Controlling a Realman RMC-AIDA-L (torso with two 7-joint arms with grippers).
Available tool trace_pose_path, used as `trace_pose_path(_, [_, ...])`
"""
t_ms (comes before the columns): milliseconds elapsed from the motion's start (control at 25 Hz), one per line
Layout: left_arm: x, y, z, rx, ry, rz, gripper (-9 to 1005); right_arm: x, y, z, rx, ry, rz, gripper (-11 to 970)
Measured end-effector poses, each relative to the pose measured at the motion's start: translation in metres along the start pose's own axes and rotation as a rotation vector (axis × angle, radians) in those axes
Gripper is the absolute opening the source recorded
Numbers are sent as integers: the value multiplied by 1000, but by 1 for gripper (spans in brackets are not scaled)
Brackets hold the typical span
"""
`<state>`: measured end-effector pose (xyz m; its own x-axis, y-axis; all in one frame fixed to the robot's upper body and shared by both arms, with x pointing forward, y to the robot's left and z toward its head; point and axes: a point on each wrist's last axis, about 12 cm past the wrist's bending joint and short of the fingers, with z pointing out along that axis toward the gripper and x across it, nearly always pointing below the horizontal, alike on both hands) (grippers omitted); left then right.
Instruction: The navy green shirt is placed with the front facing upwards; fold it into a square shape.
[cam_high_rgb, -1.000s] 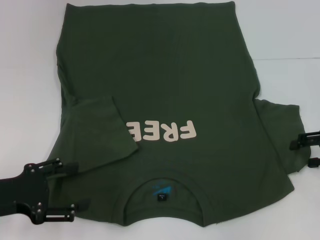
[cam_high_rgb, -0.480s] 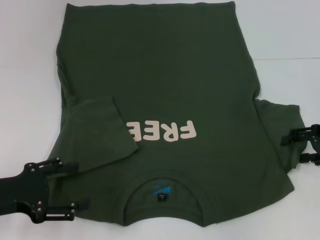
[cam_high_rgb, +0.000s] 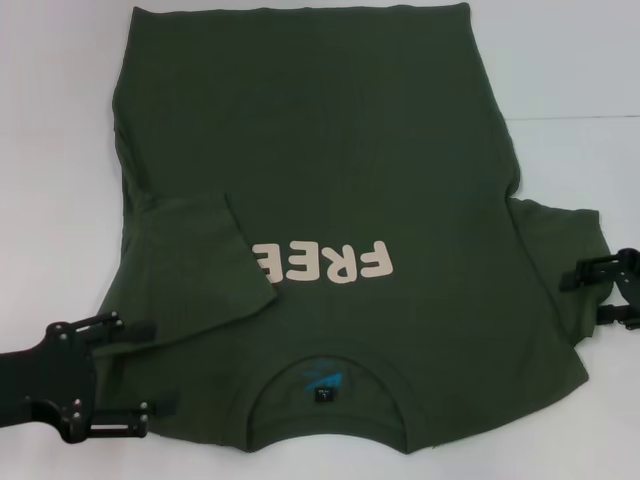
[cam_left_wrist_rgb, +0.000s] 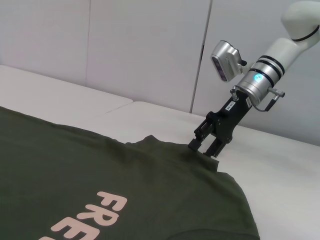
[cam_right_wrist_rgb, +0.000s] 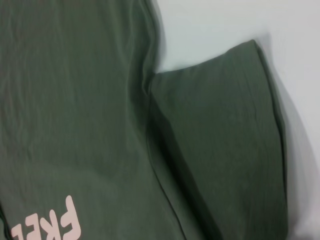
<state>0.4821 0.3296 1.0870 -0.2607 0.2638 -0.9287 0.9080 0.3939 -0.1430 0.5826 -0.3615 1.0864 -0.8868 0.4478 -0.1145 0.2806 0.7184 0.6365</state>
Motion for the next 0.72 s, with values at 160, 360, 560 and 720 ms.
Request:
trace_pose_path(160, [-1,1,-1,-2,-1,2,917,0,1,1,29,19,-23,798])
trace_pose_path(360, [-1,1,-1,-3,-2,2,917,0,5,4,48,38,-50,687])
trace_pose_path(560, [-1,1,-2,-6,-2,2,917,-1,8,5,49,36,-56,492])
trace_pose_path(720, [0,1,-2,-8,-2,1,917,-1,8,6,62,45,-71,324])
